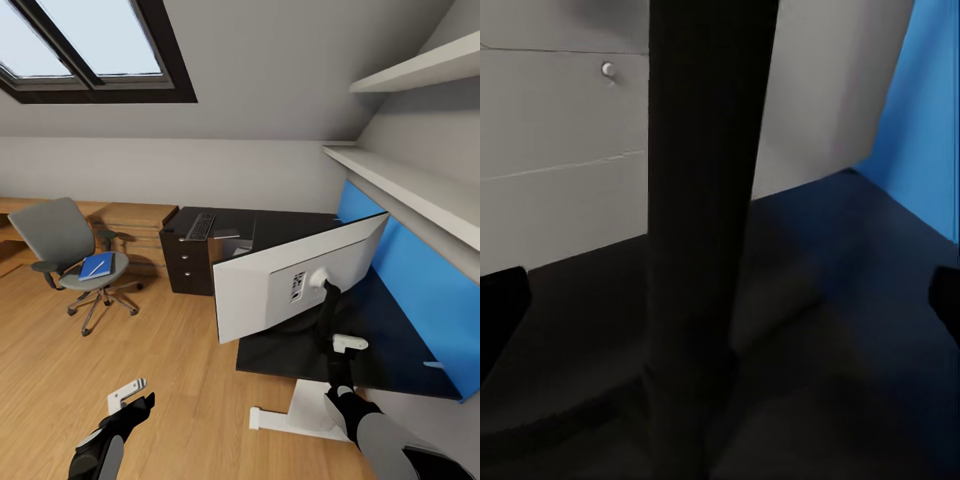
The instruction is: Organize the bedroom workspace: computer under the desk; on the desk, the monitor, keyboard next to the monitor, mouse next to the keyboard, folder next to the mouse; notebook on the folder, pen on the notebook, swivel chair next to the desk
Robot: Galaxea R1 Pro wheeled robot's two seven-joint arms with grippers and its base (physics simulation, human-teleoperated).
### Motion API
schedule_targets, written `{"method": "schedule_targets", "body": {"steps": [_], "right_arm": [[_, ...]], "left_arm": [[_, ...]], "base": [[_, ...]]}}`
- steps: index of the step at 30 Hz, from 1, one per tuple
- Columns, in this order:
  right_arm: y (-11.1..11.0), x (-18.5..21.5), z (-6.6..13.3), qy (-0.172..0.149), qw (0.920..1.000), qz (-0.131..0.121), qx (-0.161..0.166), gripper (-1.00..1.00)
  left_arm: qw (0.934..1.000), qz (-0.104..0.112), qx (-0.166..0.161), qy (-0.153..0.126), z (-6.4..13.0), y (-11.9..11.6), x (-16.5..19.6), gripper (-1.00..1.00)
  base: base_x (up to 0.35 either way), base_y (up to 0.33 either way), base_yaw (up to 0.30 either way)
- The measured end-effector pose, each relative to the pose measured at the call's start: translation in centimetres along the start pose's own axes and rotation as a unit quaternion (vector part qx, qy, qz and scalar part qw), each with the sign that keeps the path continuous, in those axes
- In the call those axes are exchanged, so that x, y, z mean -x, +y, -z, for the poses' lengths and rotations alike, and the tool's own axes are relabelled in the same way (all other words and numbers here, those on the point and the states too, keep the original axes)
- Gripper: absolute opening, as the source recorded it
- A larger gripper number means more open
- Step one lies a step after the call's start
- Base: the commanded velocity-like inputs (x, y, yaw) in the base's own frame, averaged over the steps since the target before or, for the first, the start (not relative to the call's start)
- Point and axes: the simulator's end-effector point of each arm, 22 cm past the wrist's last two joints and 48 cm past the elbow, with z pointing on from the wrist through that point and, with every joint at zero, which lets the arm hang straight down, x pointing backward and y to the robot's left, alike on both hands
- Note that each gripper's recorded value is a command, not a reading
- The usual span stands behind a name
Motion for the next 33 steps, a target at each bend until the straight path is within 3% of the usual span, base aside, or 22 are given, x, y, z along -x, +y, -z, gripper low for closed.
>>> {"method": "schedule_targets", "body": {"steps": [10,33], "right_arm": [[-1.3,-1.5,-0.2,0.032,0.9993,0.015,-0.008,1.0],[-1.8,-1.7,-0.3,0.036,0.9991,0.021,-0.009,1.0]], "left_arm": [[1.0,0.0,0.0,0.0,0.0,0.0,0.0,1.0],[1.0,0.001,-0.001,0.001,0.0,-0.1,-0.1,1.0]], "base": [[0.039,0.0,0.0],[0.119,0.0,0.0]]}}
